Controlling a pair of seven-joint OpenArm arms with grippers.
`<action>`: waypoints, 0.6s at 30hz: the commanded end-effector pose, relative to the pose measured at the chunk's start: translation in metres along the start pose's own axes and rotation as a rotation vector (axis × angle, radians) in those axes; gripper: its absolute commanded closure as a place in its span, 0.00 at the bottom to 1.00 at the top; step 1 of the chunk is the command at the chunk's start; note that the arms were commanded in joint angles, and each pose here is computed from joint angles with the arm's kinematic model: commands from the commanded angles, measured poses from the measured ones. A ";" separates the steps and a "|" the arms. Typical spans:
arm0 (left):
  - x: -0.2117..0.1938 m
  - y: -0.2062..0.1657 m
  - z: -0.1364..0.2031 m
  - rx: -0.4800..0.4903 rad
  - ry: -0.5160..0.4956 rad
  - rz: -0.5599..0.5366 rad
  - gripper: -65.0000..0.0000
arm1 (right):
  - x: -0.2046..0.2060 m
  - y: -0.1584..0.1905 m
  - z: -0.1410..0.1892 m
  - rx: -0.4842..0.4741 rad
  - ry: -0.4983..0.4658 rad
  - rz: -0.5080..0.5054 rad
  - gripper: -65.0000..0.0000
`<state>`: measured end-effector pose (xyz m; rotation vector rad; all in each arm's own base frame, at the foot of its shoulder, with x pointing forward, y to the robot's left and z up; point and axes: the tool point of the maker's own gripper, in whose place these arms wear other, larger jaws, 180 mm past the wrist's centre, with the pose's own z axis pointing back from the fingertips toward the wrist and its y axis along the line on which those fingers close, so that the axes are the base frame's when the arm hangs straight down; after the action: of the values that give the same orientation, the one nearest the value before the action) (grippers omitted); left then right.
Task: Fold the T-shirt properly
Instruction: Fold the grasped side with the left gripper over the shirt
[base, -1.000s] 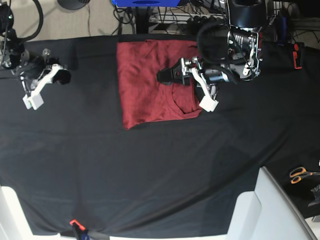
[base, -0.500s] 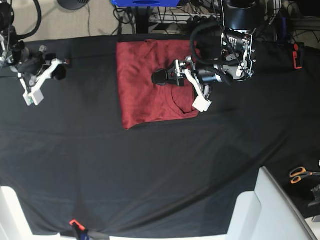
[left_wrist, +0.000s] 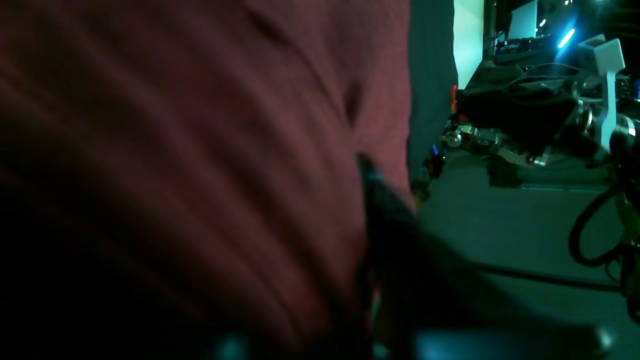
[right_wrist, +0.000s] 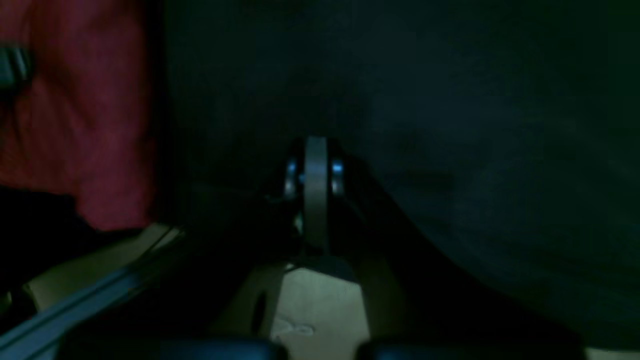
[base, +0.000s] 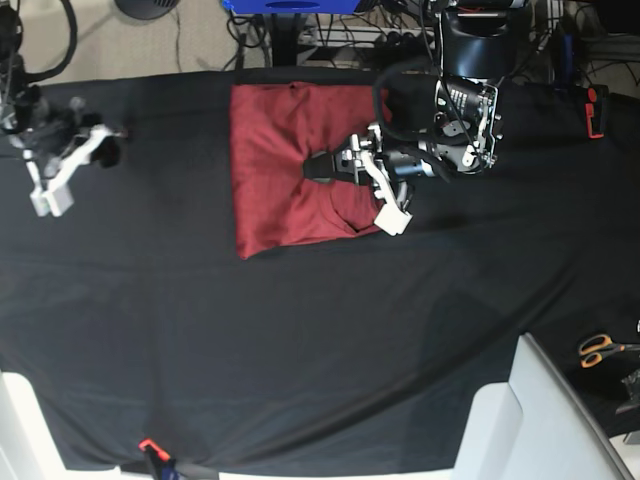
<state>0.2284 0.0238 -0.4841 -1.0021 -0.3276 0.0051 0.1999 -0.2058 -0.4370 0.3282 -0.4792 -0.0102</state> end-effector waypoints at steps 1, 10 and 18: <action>-0.012 0.007 -0.003 0.033 0.040 0.020 1.00 | 0.013 -0.005 0.007 -0.007 -0.036 0.010 1.00; -0.015 0.003 0.001 0.032 0.155 -0.021 1.00 | 0.018 -0.019 0.014 -0.041 -0.060 -0.013 1.00; 0.033 0.004 0.031 0.176 0.284 -0.268 1.00 | 0.007 -0.030 0.009 -0.059 -0.031 -0.045 1.00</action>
<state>0.2319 0.0621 -0.4773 -0.7474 -0.1299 -0.3318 0.1936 -0.2327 -0.4447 0.2837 -0.4617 -0.0818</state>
